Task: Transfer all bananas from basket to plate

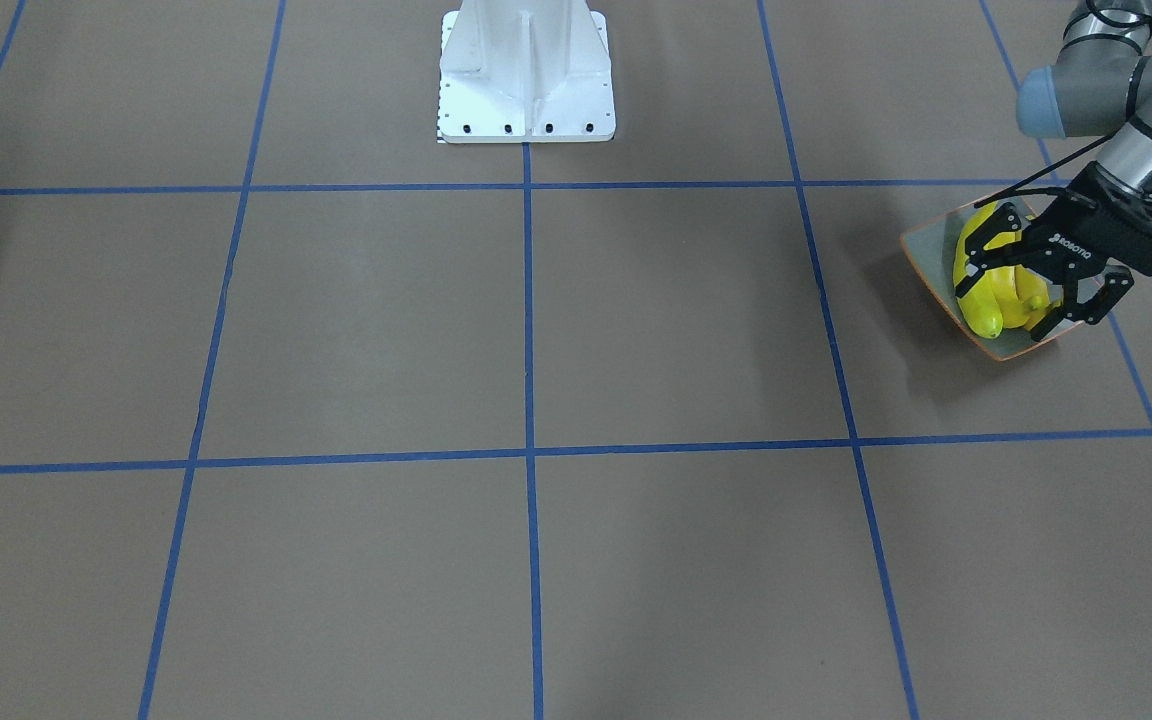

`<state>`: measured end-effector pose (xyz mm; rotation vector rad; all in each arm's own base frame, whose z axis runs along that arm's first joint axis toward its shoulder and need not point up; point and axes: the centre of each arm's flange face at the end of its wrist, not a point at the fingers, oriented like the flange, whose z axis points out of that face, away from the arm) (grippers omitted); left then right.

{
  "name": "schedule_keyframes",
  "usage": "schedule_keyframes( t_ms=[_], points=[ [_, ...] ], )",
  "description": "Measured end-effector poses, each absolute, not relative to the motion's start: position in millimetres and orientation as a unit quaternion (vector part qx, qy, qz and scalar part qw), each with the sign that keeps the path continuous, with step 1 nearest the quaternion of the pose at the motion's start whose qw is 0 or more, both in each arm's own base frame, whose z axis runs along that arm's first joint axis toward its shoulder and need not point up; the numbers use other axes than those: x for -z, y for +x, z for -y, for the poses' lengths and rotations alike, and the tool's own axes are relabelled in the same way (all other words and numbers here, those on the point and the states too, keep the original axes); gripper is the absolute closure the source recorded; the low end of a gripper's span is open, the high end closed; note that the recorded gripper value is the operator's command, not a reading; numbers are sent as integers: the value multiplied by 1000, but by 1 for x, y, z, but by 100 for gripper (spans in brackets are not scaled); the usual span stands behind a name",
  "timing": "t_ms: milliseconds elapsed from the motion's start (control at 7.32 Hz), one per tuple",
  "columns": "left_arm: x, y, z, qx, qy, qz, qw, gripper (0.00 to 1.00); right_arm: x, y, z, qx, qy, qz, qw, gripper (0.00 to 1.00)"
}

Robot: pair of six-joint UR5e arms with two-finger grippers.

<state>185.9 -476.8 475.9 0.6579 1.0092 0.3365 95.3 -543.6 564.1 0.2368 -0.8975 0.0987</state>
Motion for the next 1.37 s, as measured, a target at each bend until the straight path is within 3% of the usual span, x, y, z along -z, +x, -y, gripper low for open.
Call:
schedule_keyframes(
  t_ms=[820, 1366],
  points=[
    [-333, 291, 495, -109, 271, -590, 753, 0, -316, -219, 580, -171, 103, 534, 821, 100],
    [-201, 380, 462, -130, 236, -677, 685, 0, -173, -394, 526, -236, 102, 594, 763, 100]
  ],
)
